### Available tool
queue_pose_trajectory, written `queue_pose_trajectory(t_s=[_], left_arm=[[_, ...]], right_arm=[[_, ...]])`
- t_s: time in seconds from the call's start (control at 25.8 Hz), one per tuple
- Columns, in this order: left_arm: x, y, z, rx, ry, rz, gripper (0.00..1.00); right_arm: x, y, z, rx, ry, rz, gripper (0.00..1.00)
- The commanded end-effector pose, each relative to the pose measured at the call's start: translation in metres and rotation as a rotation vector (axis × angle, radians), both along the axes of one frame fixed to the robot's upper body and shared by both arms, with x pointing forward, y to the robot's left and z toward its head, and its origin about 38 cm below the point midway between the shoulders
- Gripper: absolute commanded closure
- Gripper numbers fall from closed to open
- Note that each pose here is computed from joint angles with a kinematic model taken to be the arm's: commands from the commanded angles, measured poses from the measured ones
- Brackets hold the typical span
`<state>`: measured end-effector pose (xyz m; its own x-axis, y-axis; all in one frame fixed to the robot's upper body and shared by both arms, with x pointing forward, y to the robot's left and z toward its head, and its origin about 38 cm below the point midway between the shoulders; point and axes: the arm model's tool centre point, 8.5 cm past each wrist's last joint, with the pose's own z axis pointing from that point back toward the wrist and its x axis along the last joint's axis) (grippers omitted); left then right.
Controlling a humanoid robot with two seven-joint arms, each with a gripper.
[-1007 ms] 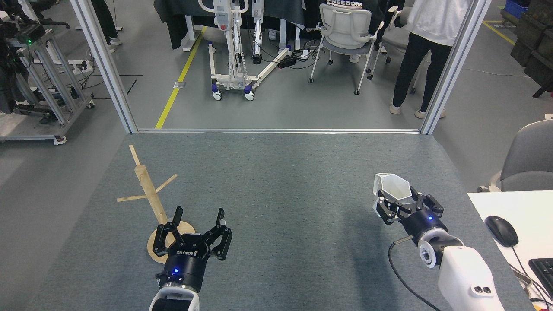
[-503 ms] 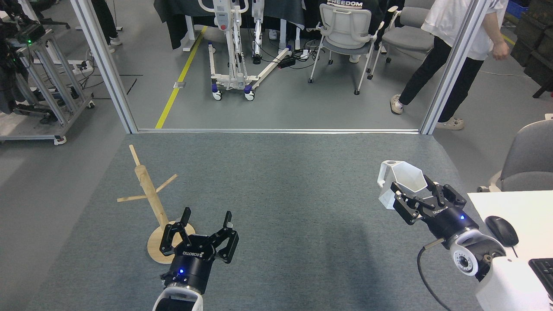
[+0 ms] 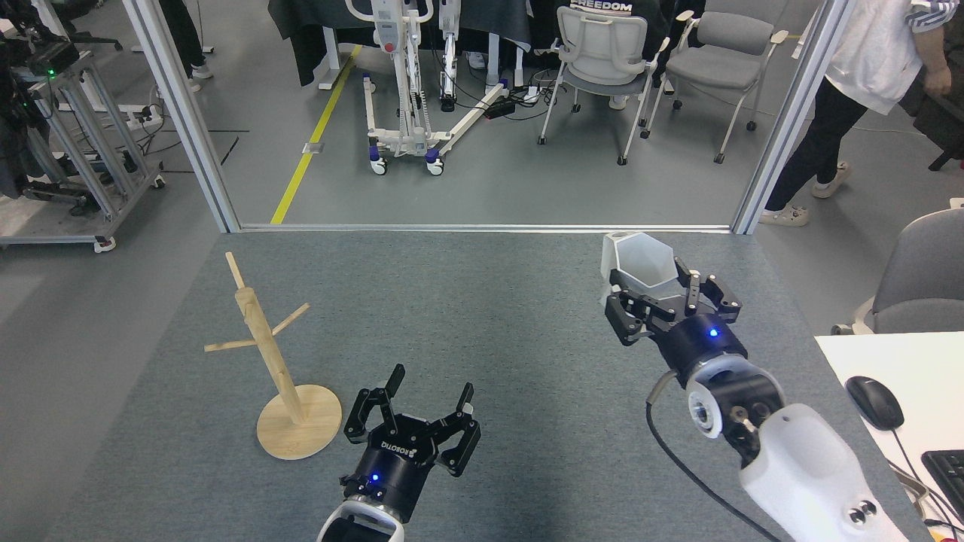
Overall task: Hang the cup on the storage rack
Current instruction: 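Carry the cup with the right gripper toward the left gripper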
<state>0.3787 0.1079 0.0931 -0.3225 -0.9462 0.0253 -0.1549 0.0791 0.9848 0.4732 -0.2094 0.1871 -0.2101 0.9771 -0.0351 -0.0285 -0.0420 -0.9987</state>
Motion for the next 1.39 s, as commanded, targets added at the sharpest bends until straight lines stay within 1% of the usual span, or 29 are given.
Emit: queue_pose_trajectory(t_s=[0.0,0.12,0.19,0.31,0.46,0.54,0.62,0.74,0.77,0.89,0.97,1.16,1.36], left_arm=[[0.008,-0.013,0.006,0.002,0.003,0.052,0.01],[0.014,-0.023,0.000,0.031,0.072,0.114,0.01],[0.016,-0.032,0.000,0.045,0.099,0.139,0.01],[0.022,-0.044,0.005,0.063,0.090,0.144,0.01],[0.029,-0.046,0.019,0.055,0.057,0.192,0.01],[0.032,-0.045,0.025,0.048,0.042,0.210,0.02],[0.032,-0.044,0.028,0.046,0.043,0.224,0.02],[0.030,-0.054,0.030,0.059,0.080,0.202,0.03],[0.029,-0.060,0.030,0.069,0.087,0.186,0.05],[0.029,-0.076,0.036,0.085,0.068,0.142,0.05],[0.031,-0.078,0.040,0.085,0.055,0.138,0.07],[0.042,-0.076,0.056,0.076,0.022,0.164,0.07],[0.051,-0.076,0.061,0.078,0.024,0.166,0.07]], right_arm=[[0.004,0.040,0.015,0.001,0.005,-0.042,1.00],[0.005,0.074,0.028,0.021,-0.009,-0.072,1.00],[0.002,0.091,0.030,0.039,-0.002,-0.107,1.00],[-0.003,0.117,0.035,0.047,0.020,-0.113,1.00],[-0.006,0.131,0.038,0.048,0.107,-0.118,1.00],[-0.008,0.137,0.039,0.049,0.130,-0.121,1.00],[-0.009,0.146,0.042,0.068,0.131,-0.130,1.00],[-0.017,0.170,0.045,0.103,0.150,-0.135,1.00],[-0.017,0.173,0.047,0.111,0.154,-0.138,1.00],[-0.020,0.179,0.047,0.113,0.170,-0.136,1.00],[-0.019,0.178,0.047,0.111,0.170,-0.138,1.00],[-0.021,0.184,0.049,0.120,0.166,-0.129,1.00],[-0.025,0.190,0.051,0.102,0.127,-0.120,1.00]])
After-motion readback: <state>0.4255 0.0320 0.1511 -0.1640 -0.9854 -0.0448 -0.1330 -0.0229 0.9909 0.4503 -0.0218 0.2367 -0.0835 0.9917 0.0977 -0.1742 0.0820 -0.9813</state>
